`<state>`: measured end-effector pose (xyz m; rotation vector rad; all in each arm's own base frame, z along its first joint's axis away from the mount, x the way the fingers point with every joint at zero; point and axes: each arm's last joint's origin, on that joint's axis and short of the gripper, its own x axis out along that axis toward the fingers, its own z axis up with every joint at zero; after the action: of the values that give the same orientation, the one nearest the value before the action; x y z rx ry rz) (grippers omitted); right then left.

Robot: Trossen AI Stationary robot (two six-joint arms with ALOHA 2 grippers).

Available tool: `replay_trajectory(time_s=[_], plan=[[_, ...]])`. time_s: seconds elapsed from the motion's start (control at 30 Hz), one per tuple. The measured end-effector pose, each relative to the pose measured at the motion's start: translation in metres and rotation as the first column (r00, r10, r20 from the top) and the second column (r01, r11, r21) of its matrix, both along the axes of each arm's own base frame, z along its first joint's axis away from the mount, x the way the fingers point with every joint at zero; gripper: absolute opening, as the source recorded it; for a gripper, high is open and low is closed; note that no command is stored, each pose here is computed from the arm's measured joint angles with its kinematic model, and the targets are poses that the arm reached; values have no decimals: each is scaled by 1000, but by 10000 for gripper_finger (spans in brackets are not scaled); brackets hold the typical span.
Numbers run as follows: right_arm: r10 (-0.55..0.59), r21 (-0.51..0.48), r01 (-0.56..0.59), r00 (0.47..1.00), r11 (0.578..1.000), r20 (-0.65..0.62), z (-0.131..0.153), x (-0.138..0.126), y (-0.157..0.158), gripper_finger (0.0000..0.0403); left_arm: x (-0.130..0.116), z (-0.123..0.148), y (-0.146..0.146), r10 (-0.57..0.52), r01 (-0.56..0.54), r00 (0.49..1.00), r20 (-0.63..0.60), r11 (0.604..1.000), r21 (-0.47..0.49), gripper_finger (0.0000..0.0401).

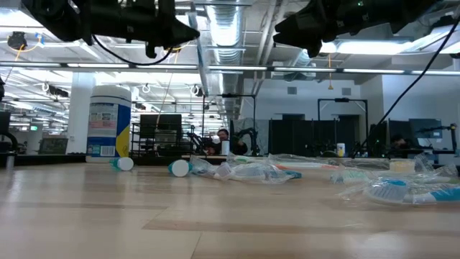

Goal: Pick & Place toothbrushing station
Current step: Put the blue toothbrush into the black wire organizer

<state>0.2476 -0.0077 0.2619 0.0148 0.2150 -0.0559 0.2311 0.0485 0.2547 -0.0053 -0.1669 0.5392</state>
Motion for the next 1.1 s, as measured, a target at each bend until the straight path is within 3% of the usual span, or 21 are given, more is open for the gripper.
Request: replay_trajectory(time_s=[0.67, 1.1], plan=[[-73, -33, 73, 997, 997, -5, 0, -1, -20, 140, -21, 10, 40, 107, -107, 994, 17, 994, 26, 0], [-118, -48, 118, 993, 992, -6, 0, -3, -32, 138, -45, 11, 62, 238, -238, 969, -70, 971, 1, 0]])
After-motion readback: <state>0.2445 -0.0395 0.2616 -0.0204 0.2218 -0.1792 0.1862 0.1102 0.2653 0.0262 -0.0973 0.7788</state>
